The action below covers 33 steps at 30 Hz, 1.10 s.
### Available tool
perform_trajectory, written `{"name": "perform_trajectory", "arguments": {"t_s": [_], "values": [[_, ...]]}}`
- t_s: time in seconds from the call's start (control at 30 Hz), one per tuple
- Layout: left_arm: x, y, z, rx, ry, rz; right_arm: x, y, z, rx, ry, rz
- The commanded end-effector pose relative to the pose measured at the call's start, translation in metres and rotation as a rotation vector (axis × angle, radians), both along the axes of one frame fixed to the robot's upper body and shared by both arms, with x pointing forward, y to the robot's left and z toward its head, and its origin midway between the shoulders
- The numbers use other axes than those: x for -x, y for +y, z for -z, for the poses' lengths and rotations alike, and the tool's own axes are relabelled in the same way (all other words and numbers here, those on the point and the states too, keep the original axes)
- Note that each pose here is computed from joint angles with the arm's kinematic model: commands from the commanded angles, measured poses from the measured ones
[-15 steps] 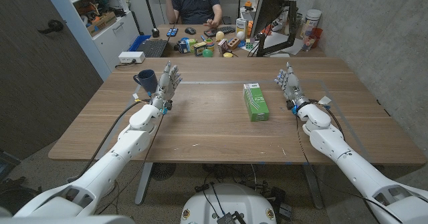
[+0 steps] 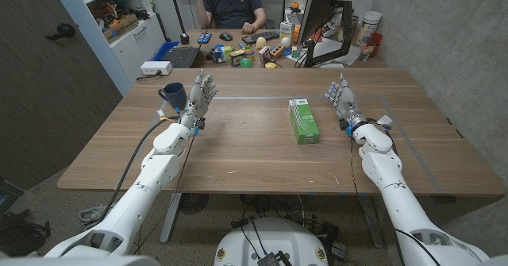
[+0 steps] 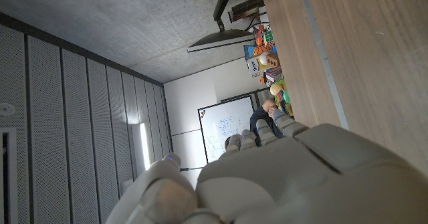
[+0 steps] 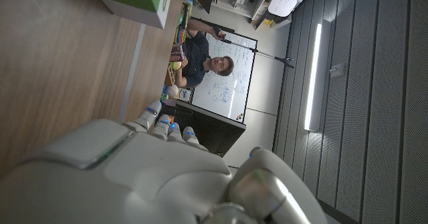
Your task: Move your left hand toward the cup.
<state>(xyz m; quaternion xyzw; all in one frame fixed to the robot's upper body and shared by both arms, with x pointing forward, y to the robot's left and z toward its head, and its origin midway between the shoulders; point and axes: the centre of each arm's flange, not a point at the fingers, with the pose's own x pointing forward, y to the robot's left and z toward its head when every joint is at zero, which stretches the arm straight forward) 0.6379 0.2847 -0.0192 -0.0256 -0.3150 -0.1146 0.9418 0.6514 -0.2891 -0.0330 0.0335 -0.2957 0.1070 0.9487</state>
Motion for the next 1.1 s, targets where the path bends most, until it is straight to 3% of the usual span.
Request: {"name": "perform_trajectory", "arguments": {"t_s": [0.03,0.23,0.53,0.57,0.63,0.77,0.8,0.83,0.87,0.9,0.97,1.1], "values": [[0.012,0.009,-0.009,0.007,-0.066,-0.068,0.0,-0.002,0.011,-0.01,0.024,-0.009],[0.024,0.021,-0.017,0.009,-0.163,-0.175,0.0,-0.003,0.011,-0.014,0.026,-0.012],[0.048,0.041,-0.029,-0.078,-0.283,-0.425,0.0,-0.002,0.011,-0.007,0.023,-0.016],[0.053,0.044,-0.033,-0.111,-0.308,-0.488,0.0,-0.002,0.011,-0.009,0.023,-0.018],[0.056,0.046,-0.034,-0.128,-0.317,-0.52,0.0,-0.002,0.01,-0.009,0.023,-0.017],[0.067,0.056,-0.04,-0.194,-0.366,-0.677,0.0,-0.001,0.011,-0.005,0.026,-0.021],[0.067,0.056,-0.04,-0.195,-0.367,-0.681,0.0,-0.001,0.011,-0.005,0.026,-0.021],[0.074,0.059,-0.043,-0.26,-0.406,-0.795,0.0,0.0,0.01,0.001,0.025,-0.02],[0.074,0.059,-0.044,-0.262,-0.407,-0.804,0.0,0.0,0.01,0.001,0.025,-0.02],[0.08,0.061,-0.047,-0.318,-0.445,-0.911,0.0,0.0,0.01,-0.001,0.026,-0.02],[0.084,0.062,-0.048,-0.348,-0.473,-1.0,0.001,0.001,0.009,0.0,0.028,-0.02],[0.088,0.064,-0.05,-0.382,-0.5,-1.1,0.001,0.002,0.009,-0.001,0.033,-0.022]]}}
